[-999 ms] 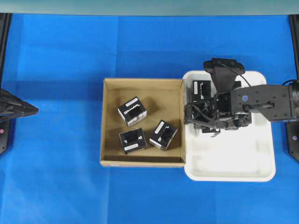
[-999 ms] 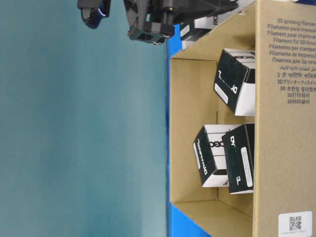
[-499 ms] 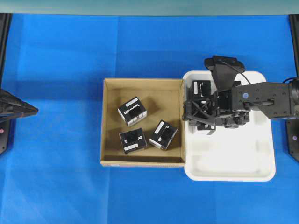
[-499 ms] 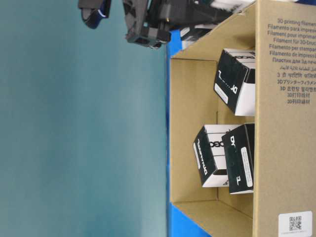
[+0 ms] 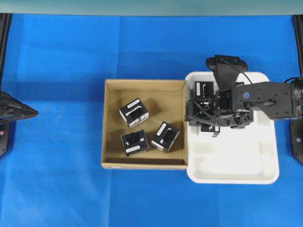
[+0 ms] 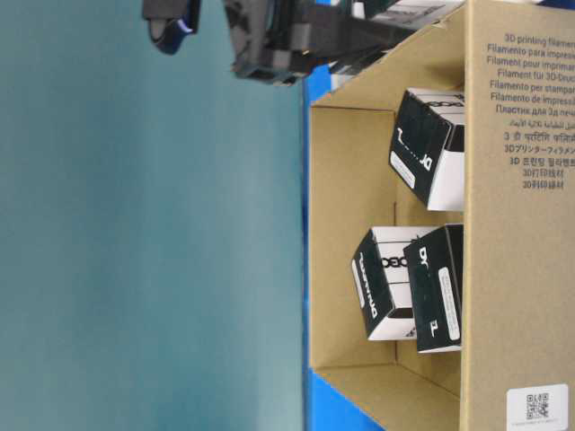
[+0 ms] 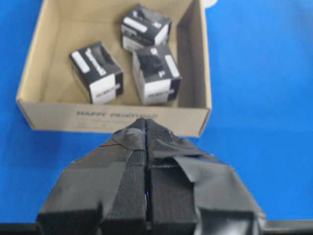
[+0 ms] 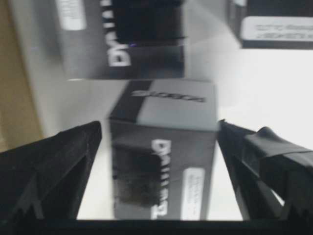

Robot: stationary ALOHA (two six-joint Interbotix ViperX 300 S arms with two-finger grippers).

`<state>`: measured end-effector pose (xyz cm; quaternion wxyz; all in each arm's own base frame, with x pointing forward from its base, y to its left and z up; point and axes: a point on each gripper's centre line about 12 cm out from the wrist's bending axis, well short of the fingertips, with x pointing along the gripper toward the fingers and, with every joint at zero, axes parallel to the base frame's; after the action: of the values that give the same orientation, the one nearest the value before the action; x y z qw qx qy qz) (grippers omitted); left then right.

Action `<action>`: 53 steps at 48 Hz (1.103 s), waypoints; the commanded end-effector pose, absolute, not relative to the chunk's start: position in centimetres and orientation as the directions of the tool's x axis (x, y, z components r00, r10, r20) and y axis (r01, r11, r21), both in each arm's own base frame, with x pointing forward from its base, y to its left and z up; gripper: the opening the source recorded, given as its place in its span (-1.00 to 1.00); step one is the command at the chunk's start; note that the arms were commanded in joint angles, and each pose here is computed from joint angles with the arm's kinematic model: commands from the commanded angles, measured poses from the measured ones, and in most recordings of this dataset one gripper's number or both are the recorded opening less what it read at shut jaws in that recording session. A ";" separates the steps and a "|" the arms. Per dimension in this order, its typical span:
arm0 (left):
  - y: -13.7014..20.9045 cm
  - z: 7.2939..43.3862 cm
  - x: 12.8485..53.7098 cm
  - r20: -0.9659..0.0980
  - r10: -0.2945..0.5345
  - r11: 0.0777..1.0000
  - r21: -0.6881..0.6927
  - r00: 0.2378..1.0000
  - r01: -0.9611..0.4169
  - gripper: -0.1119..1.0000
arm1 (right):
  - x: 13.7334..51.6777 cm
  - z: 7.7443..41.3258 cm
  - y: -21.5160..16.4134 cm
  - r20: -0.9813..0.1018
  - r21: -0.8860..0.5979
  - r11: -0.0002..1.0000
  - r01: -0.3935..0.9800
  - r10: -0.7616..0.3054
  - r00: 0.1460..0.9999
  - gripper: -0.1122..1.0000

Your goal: Pick a box that is randomly placed inside the cardboard box.

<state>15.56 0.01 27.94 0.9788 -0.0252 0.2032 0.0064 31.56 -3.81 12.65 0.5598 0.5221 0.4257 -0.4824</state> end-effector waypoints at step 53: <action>0.0 29.3 15.3 -0.358 0.001 0.998 -0.058 0.934 -0.023 -0.93 | 38.9 29.9 -2.6 -0.660 0.640 0.407 0.652 -0.145 0.737 0.98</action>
<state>15.20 -0.01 28.19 0.9800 -0.0319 0.1964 0.0069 37.85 -2.95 28.37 0.7691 0.4874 0.2943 -0.2904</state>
